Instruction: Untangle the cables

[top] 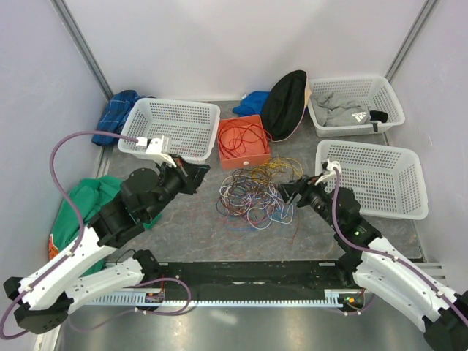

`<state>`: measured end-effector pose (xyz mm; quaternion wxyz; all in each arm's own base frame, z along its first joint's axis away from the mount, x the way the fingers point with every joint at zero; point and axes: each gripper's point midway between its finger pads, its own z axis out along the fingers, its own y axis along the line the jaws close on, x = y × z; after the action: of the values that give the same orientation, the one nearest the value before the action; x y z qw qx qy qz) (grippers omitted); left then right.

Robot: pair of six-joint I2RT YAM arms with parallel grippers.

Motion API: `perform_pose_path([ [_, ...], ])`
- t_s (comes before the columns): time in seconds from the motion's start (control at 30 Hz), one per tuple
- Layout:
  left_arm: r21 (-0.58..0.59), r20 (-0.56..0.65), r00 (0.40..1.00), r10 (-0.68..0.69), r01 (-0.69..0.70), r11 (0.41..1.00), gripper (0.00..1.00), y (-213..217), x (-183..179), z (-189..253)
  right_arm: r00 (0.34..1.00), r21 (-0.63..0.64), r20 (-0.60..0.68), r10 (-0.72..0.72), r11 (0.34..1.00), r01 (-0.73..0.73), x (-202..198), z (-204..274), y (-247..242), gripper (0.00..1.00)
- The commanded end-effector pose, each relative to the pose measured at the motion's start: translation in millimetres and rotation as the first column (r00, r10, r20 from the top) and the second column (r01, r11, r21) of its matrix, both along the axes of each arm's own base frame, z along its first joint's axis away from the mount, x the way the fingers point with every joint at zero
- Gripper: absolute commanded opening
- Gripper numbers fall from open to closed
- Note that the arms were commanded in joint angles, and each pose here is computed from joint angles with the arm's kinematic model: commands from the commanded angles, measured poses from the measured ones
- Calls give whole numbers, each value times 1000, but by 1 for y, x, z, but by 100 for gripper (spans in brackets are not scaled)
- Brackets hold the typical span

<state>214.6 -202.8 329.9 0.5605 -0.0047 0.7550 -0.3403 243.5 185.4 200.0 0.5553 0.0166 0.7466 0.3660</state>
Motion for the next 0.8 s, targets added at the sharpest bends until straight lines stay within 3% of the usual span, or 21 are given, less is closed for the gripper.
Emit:
perform_pose_path([
  [0.0,17,3,997,-80,80,997,2,-11,-8,22,979,-13,85,185,983,-185,-20,27,40,79],
  [0.17,-4,56,992,-111,111,994,2,-26,0,65,923,-82,108,369,929,-362,-42,26,93,81],
  [0.37,-55,118,978,-170,177,983,2,-50,4,114,874,-109,131,468,883,-457,-61,14,150,82],
  [0.63,-92,145,968,-205,219,971,2,-65,7,138,866,-44,214,452,890,-453,-54,27,196,83],
  [0.77,-104,153,967,-204,221,970,2,-65,7,142,877,84,312,365,909,-408,-40,49,202,83],
])
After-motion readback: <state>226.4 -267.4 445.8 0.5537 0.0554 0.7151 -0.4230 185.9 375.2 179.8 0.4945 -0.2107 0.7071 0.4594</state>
